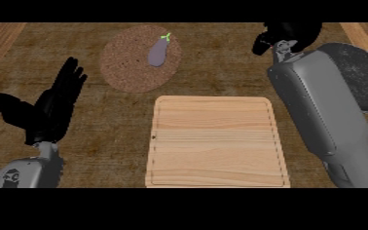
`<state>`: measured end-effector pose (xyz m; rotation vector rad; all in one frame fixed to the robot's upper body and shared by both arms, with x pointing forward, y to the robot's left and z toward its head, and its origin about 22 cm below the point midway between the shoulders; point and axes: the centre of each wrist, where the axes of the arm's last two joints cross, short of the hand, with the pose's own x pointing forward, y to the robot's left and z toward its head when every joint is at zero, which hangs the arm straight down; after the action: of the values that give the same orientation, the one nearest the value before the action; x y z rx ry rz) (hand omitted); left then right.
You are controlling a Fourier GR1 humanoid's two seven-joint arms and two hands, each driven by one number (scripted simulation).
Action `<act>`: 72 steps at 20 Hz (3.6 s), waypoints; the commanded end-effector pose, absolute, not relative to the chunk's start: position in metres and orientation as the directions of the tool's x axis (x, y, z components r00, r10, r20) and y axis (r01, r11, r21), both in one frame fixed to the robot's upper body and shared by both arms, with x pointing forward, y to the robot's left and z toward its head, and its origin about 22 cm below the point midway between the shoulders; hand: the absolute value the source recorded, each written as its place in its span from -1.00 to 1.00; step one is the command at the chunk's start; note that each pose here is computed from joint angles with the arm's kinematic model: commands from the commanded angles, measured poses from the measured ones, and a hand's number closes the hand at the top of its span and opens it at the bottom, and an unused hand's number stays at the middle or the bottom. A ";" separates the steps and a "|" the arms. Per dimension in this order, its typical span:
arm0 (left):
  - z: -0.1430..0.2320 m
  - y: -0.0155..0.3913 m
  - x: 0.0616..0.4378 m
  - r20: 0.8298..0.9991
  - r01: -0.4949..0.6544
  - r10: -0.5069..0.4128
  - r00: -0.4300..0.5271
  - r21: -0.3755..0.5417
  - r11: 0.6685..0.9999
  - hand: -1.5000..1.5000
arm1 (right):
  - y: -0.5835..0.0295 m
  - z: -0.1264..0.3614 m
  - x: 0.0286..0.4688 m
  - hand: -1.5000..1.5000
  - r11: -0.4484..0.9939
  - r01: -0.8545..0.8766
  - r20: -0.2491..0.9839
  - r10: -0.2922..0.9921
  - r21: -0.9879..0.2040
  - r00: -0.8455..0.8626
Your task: Pick the cupcake from the cutting board and place it in the pan
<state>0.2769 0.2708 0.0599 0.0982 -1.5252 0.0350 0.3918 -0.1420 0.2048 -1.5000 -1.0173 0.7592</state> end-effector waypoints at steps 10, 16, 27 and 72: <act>0.067 0.279 0.285 0.998 -0.094 -0.024 0.049 0.029 0.995 0.00 | -0.259 0.210 0.408 1.00 0.023 0.343 0.222 0.802 -0.939 0.554; 0.069 0.268 0.294 0.997 -0.091 -0.044 0.060 0.049 0.995 0.00 | -0.336 0.207 0.393 1.00 0.030 0.403 0.272 0.783 -0.915 0.559; 0.064 0.271 0.280 0.998 -0.063 -0.040 0.043 0.043 0.997 0.00 | -0.443 0.128 0.378 1.00 0.126 0.405 0.339 0.789 -0.905 0.512; 0.075 0.277 0.284 0.999 -0.109 -0.042 0.032 0.046 0.993 0.00 | -0.604 0.069 0.163 -1.00 0.694 0.656 0.942 0.327 -0.297 0.080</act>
<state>0.2765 0.2813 0.0625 0.1169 -1.5188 0.0533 0.1901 -0.5912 0.0574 -0.8470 -1.5000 -0.3168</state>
